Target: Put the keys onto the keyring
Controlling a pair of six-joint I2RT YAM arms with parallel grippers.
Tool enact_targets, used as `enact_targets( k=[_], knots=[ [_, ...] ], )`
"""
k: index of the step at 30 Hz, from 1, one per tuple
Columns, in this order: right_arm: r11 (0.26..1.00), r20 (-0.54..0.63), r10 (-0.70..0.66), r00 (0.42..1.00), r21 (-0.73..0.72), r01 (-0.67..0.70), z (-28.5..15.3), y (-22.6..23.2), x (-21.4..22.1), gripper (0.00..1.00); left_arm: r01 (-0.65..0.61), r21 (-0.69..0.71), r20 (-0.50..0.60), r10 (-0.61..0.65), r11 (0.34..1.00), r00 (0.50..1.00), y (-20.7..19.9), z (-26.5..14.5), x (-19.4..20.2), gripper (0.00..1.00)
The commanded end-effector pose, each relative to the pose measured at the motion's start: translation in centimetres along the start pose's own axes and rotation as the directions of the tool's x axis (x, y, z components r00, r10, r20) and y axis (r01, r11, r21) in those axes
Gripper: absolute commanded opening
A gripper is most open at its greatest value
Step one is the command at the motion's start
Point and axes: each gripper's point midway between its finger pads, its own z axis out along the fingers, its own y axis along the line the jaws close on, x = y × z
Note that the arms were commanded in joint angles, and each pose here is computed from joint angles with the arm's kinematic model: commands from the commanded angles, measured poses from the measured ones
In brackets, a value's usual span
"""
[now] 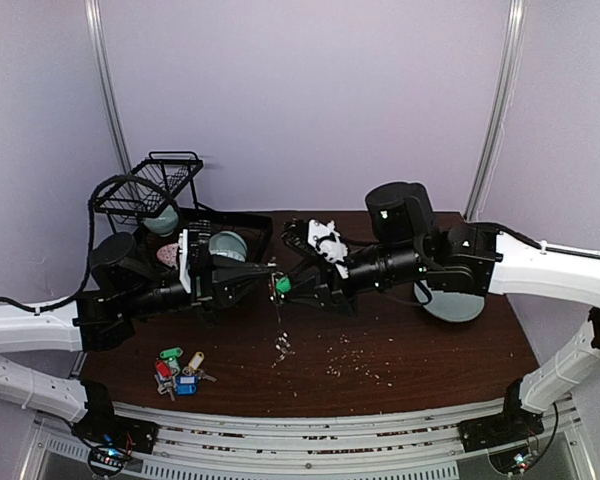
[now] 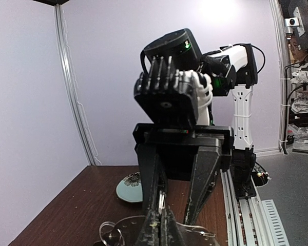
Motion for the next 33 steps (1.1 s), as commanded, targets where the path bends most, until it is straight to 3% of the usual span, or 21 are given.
enact_targets(
  k=[1, 6, 9, 12, 18, 31, 33],
  knots=[
    [0.995, 0.036, -0.017, 0.999, 0.099, 0.013, -3.1, -1.0, -1.1, 0.38, -0.043, -0.035, 0.094, 0.046, 0.998, 0.995, 0.4, -0.5, -2.6, 0.0],
    [0.998, 0.168, -0.025, 0.986, 0.068, 0.014, -5.1, -0.3, -4.6, 0.45, -0.051, -0.032, 0.084, 0.054, 0.998, 0.995, 0.4, -0.3, -2.4, 0.0],
    [0.999, 0.233, -0.008, 0.973, 0.049, -0.004, -4.8, -0.3, -6.2, 0.34, -0.059, -0.032, 0.085, 0.062, 0.998, 0.994, 0.4, -0.3, -2.6, 0.0],
    [0.999, 0.235, -0.008, 0.972, 0.049, -0.004, -4.0, -0.6, -6.3, 0.28, -0.066, -0.036, 0.098, 0.069, 0.997, 0.993, 0.4, -0.4, -3.1, 0.0],
    [1.0, 0.269, 0.002, 0.963, -0.03, 0.007, -2.8, 0.3, -6.7, 0.28, -0.064, -0.036, 0.099, 0.068, 0.997, 0.993, 0.3, -0.3, -3.0, 0.0],
    [0.999, 0.227, 0.018, 0.974, -0.044, -0.008, -1.1, 0.1, -5.4, 0.0, -0.072, -0.041, 0.112, 0.077, 0.997, 0.991, 0.2, -0.7, -3.4, 0.0],
    [0.999, 0.217, 0.019, 0.976, -0.042, -0.01, -1.1, 0.0, -5.4, 0.0, -0.07, -0.043, 0.117, 0.075, 0.997, 0.99, 0.2, -0.7, -3.5, 0.0]
  ],
)
